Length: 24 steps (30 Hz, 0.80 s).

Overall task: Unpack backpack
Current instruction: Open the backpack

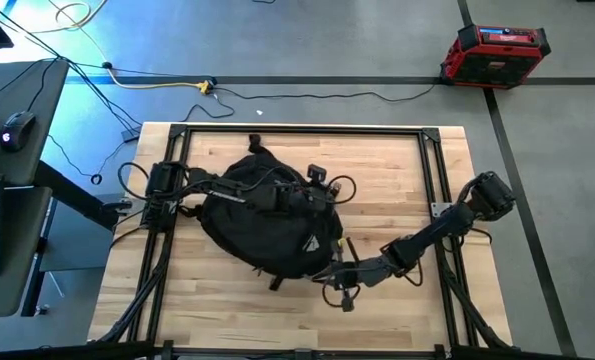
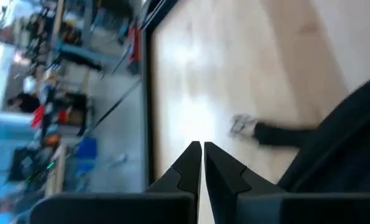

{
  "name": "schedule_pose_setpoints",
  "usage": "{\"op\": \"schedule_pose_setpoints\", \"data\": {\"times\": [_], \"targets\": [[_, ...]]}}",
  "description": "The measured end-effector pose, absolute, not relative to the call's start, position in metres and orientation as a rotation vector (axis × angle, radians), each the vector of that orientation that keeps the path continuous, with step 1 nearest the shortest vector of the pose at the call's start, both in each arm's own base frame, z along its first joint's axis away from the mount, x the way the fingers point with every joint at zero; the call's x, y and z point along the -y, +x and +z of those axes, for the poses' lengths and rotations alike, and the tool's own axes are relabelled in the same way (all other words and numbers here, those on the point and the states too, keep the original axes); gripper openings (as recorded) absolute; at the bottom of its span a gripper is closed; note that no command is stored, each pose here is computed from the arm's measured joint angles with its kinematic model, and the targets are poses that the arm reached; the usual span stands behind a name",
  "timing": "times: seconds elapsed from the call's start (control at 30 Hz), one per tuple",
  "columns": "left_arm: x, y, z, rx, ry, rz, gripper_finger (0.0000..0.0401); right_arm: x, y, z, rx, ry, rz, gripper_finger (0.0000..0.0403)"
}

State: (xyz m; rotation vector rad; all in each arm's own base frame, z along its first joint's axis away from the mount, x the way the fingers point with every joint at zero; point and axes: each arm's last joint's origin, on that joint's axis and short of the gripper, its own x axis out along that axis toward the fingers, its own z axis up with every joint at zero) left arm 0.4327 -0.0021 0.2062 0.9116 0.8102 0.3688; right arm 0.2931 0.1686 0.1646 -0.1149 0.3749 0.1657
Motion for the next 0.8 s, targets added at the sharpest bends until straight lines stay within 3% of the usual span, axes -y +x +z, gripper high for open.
{"op": "schedule_pose_setpoints", "data": {"times": [0.1, 0.27, 0.4, 0.8], "targets": [[0.018, 0.414, 0.229, -0.834, 0.874, 0.348, 0.0000, -0.172, 0.290, 0.162, -0.419, -0.152, 0.139, 0.0000], [0.051, 0.375, 0.272, -0.766, 0.519, -0.139, 0.0000, -0.176, 0.285, 0.157, -0.473, -0.169, 0.133, 0.0000], [0.070, 0.363, 0.292, -0.667, 0.328, -0.274, 0.0005, -0.178, 0.283, 0.158, -0.469, -0.192, 0.127, 0.0000], [0.092, 0.387, 0.226, -0.855, 0.050, -0.306, 0.0116, -0.180, 0.287, 0.164, -0.493, -0.222, 0.113, 0.0000]]}}
